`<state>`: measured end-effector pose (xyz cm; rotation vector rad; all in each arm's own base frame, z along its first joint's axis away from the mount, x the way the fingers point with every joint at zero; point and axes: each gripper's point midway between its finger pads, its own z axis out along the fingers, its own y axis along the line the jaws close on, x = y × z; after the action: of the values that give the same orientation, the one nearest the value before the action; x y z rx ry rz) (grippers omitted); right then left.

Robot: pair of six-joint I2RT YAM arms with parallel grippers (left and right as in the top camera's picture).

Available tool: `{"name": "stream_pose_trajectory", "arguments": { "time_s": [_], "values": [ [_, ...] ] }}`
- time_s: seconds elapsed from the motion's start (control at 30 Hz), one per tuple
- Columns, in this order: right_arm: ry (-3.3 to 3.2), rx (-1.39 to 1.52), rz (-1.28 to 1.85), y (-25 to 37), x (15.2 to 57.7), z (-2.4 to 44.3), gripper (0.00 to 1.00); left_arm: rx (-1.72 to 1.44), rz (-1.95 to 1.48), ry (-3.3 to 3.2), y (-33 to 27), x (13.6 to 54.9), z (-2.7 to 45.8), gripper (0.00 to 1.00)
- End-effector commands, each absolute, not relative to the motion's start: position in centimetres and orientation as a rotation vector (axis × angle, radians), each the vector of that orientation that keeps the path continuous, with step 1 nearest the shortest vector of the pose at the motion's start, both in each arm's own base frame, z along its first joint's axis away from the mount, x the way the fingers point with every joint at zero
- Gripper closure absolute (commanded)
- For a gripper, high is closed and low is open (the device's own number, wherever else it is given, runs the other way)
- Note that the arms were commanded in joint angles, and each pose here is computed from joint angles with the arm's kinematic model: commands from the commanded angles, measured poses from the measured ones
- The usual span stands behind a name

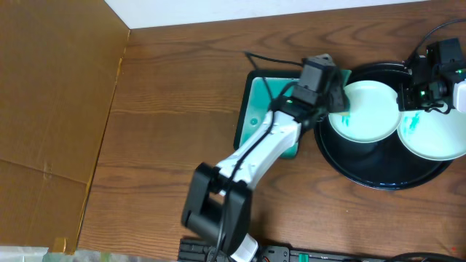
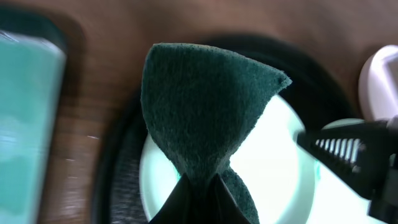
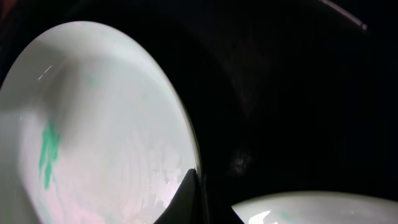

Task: Clean dirty plates on tray and stack at the side
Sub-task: 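Bring the sponge in the left gripper over the left plate, then scrub the left plate with the sponge while the right gripper holds its rim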

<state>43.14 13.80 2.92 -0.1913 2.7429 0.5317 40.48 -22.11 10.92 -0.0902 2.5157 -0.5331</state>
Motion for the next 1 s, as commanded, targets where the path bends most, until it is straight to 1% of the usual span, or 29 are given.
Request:
{"name": "stream_pose_trajectory", "arguments": {
  "time_s": [0.0,0.13,0.37,0.7,0.77,0.97],
  "values": [
    [2.744,-0.218,0.467,14.4,43.5,1.5,0.99,-0.166,-0.539,2.562,-22.5,40.5,8.7,0.93],
    [2.711,-0.245,0.464,15.0,44.3,1.0,0.99,-0.185,-0.537,2.574,-22.5,40.5,8.1,0.93],
    [2.714,-0.256,0.466,15.4,44.4,0.1,0.99,-0.174,-0.546,2.568,-22.9,40.4,8.2,0.93],
    [2.728,-0.256,0.466,15.4,44.2,-0.5,0.99,-0.112,-0.603,2.539,-26.7,39.8,7.9,0.93],
    [2.729,-0.253,0.466,15.4,44.2,-0.5,0.99,-0.121,-0.57,2.537,-26.6,40.0,7.2,0.93],
    [2.736,-0.25,0.467,15.4,44.1,-0.6,0.99,-0.193,-0.459,2.594,-25.6,40.3,2.8,0.93]
  ]
}}
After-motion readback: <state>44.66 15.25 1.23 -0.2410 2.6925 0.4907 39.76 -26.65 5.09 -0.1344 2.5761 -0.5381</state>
